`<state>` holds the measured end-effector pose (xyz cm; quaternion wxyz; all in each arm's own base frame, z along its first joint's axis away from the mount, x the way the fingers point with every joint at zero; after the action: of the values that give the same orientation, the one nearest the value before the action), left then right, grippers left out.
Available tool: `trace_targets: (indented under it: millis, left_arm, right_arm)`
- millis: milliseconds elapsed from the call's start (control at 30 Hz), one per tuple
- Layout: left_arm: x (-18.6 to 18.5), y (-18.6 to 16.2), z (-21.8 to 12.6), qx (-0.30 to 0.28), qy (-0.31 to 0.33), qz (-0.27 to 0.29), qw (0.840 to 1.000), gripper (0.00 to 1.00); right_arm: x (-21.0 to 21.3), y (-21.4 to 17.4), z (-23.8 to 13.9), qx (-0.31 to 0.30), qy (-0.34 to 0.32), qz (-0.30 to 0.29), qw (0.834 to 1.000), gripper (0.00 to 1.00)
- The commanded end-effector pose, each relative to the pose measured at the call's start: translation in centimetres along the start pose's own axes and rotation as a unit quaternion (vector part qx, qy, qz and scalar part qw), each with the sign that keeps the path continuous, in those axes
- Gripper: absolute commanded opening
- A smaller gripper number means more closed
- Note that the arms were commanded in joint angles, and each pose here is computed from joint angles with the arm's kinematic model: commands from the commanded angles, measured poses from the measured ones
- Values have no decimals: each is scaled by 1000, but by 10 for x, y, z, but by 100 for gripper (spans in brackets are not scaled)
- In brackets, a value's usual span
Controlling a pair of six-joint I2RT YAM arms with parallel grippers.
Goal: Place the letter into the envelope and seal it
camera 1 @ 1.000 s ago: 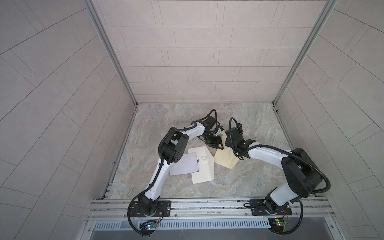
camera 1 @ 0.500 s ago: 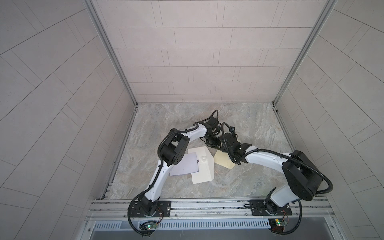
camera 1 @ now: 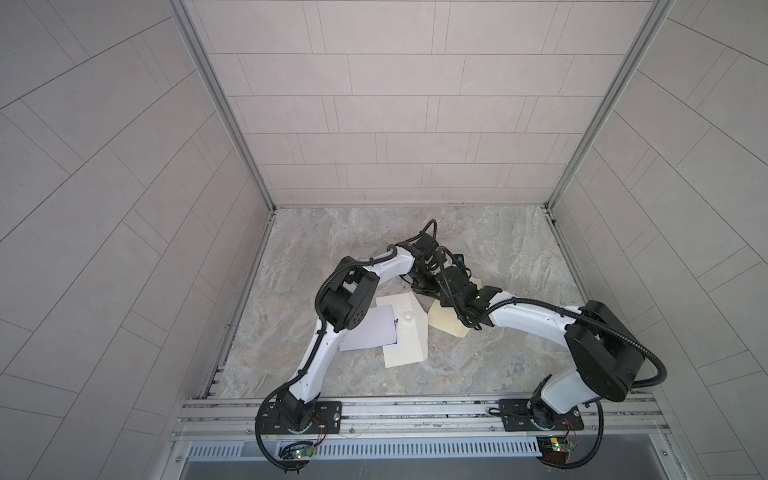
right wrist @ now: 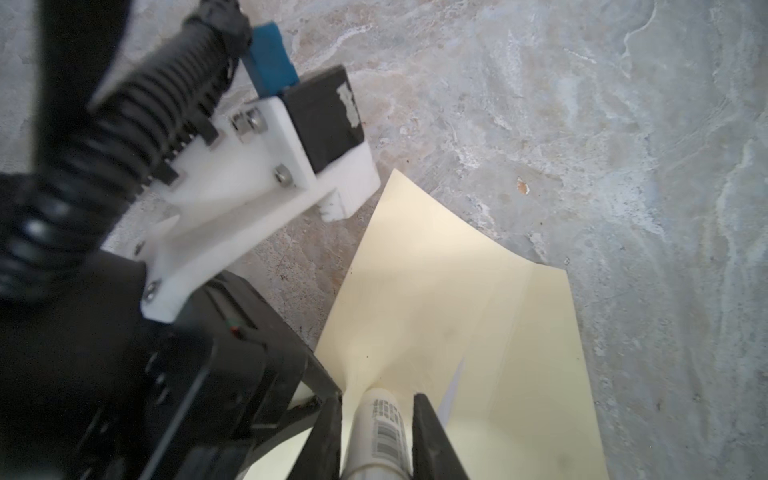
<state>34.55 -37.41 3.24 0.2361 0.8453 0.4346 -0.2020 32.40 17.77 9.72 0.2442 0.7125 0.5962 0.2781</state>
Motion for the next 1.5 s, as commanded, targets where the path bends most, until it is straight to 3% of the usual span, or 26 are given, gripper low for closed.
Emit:
trace_targets:
  millis: [0,67,167,300,433,533,667,800,900,1000,1467]
  left_arm:
    - [36,-19,9,24,88,-20,996,0]
    - [36,-19,6,19,92,-18,995,0]
    - [35,-18,3,11,92,-15,996,0]
    - [32,-18,2,5,88,-11,996,0]
    - [29,-15,0,-3,83,-7,997,0]
    - [30,-14,0,-6,84,-8,996,0]
    - [29,-12,-1,-14,83,-9,996,0]
    - [28,-8,-5,-28,83,-10,996,0]
    - [26,-4,-8,-38,83,-11,996,0]
    - [24,-1,-10,-49,78,-9,996,0]
    - [27,2,-17,-66,90,-17,994,0]
  right_arm:
    - [-34,-18,1,32,-80,-9,996,0]
    - [-52,-18,0,28,-110,4,994,0]
    - [-64,-20,1,29,-100,32,994,0]
    - [-49,-13,-1,26,14,91,995,0]
    - [-52,11,-12,13,83,162,983,0]
    - [-75,29,-22,-8,103,229,968,0]
    - [-136,25,-28,-24,77,338,938,0]
    - [-192,-4,-31,-19,9,413,910,0]
    - [-207,-26,-27,-3,8,455,891,0]
    - [-207,-45,-22,20,21,477,878,0]
    - [-202,-101,-4,118,-15,495,861,0]
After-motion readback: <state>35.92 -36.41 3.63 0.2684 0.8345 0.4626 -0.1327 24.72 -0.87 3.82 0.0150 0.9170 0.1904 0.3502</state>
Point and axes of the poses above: each gripper's point midway between its finger pads, its own z axis out along the fingers, its own x axis along the line the jaws close on, y = z × x, the point moved 2 cm from there along -z, back along the fingers, and after that the axes turned 6 degrees about z, right-handed, at the moved point
